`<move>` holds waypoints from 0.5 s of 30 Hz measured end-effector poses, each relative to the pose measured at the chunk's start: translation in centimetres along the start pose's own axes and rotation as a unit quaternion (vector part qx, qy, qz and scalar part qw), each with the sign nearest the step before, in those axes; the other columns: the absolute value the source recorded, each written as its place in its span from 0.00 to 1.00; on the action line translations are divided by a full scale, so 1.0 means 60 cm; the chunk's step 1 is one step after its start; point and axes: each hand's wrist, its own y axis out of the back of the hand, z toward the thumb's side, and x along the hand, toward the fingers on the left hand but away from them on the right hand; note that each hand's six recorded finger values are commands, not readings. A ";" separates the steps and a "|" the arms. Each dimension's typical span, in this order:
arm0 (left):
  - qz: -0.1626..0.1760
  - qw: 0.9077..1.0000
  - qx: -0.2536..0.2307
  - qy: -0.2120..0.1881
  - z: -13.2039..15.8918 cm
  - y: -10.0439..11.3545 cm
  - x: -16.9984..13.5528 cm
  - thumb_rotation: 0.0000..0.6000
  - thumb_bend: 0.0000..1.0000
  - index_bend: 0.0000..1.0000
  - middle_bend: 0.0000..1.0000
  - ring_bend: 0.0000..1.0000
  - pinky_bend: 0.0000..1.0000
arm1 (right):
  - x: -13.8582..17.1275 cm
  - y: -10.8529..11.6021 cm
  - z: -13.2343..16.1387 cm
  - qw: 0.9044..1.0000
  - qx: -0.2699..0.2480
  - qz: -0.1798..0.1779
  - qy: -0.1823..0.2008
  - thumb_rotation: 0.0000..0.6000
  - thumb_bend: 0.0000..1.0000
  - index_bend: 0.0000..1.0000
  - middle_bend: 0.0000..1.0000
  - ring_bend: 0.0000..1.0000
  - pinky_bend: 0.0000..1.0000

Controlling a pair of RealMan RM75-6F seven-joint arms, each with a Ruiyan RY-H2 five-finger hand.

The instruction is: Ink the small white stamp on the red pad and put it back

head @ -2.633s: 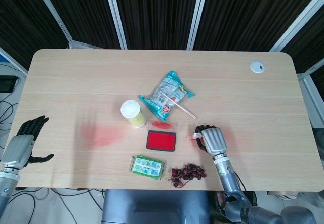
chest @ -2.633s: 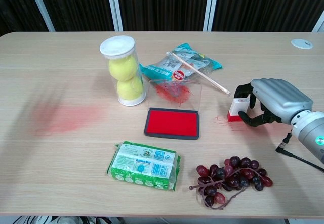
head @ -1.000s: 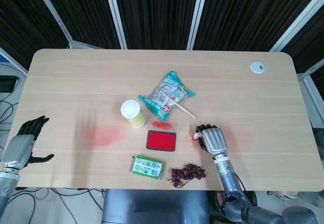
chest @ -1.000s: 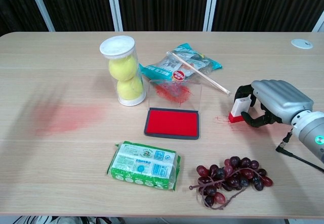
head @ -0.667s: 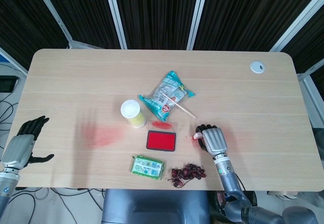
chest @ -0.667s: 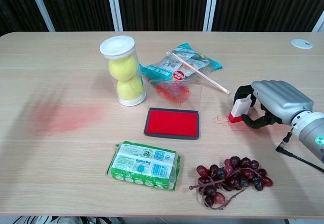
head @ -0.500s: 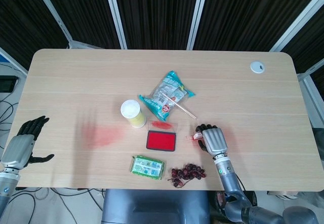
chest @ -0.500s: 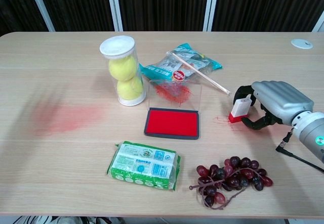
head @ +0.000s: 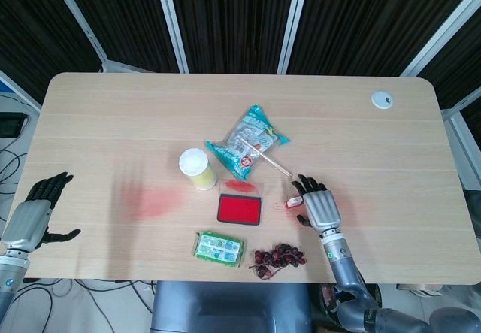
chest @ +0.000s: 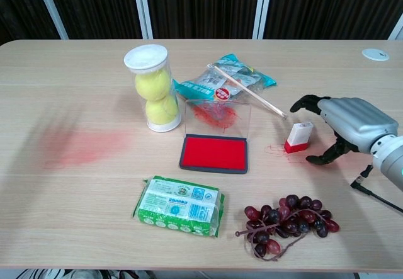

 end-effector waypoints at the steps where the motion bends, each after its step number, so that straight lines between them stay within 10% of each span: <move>1: 0.000 1.000 0.000 0.000 0.000 0.000 0.000 1.00 0.04 0.05 0.00 0.00 0.00 | 0.001 0.006 -0.003 1.000 0.003 -0.003 0.000 1.00 0.23 0.18 0.11 0.14 0.28; 15: 0.005 1.000 0.003 -0.004 0.002 0.002 -0.005 1.00 0.04 0.04 0.00 0.00 0.00 | 0.086 0.151 -0.103 0.995 0.081 -0.055 -0.026 1.00 0.16 0.00 0.00 0.00 0.19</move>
